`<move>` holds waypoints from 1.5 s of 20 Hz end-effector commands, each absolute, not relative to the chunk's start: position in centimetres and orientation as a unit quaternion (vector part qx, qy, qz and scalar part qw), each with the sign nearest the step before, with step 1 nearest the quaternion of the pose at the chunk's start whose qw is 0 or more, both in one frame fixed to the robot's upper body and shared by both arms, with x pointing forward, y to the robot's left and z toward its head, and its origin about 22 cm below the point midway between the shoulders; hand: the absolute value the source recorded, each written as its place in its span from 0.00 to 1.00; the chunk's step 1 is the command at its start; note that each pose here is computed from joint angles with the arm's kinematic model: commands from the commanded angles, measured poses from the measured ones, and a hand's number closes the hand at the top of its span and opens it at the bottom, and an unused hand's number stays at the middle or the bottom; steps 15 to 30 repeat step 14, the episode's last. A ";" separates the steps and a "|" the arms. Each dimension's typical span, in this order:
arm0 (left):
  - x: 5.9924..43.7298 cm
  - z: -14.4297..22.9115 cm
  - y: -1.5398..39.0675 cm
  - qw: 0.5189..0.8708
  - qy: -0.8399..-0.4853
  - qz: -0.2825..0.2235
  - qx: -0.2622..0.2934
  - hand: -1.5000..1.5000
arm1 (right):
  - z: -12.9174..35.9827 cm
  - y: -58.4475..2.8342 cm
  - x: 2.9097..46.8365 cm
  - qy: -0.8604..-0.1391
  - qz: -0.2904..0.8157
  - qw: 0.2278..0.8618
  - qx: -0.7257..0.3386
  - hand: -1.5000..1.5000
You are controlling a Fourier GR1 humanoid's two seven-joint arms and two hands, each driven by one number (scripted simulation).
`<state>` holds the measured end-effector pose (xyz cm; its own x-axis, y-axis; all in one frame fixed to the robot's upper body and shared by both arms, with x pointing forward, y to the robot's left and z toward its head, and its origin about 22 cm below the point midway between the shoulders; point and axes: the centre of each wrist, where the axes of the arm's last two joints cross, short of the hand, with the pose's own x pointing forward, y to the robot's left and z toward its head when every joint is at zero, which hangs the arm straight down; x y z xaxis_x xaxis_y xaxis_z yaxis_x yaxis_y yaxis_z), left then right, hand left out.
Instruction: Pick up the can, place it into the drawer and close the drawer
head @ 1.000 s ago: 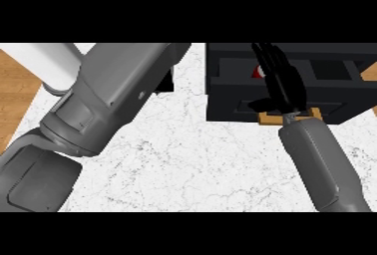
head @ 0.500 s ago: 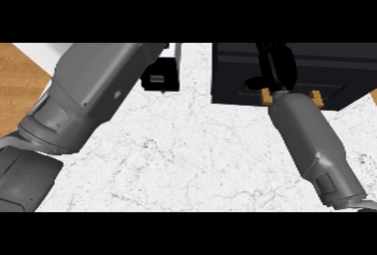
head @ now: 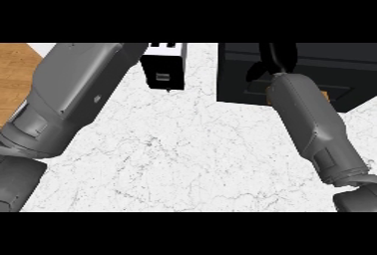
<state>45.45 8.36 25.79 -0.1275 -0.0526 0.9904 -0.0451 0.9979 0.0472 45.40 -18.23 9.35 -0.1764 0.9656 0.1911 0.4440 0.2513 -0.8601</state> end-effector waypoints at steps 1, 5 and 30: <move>45.1 25.8 9.0 0.657 -0.753 -0.008 0.029 0.00 | 12.5 -17.9 46.7 -0.701 0.311 0.371 -0.523 0.00; 44.8 25.1 10.7 0.656 -0.754 -0.008 0.025 0.00 | 15.4 -16.9 47.4 -0.713 0.294 0.377 -0.512 0.00; 43.8 24.4 11.6 0.661 -0.750 -0.012 0.017 0.00 | 13.2 -16.2 47.0 -0.763 0.261 0.384 -0.450 0.00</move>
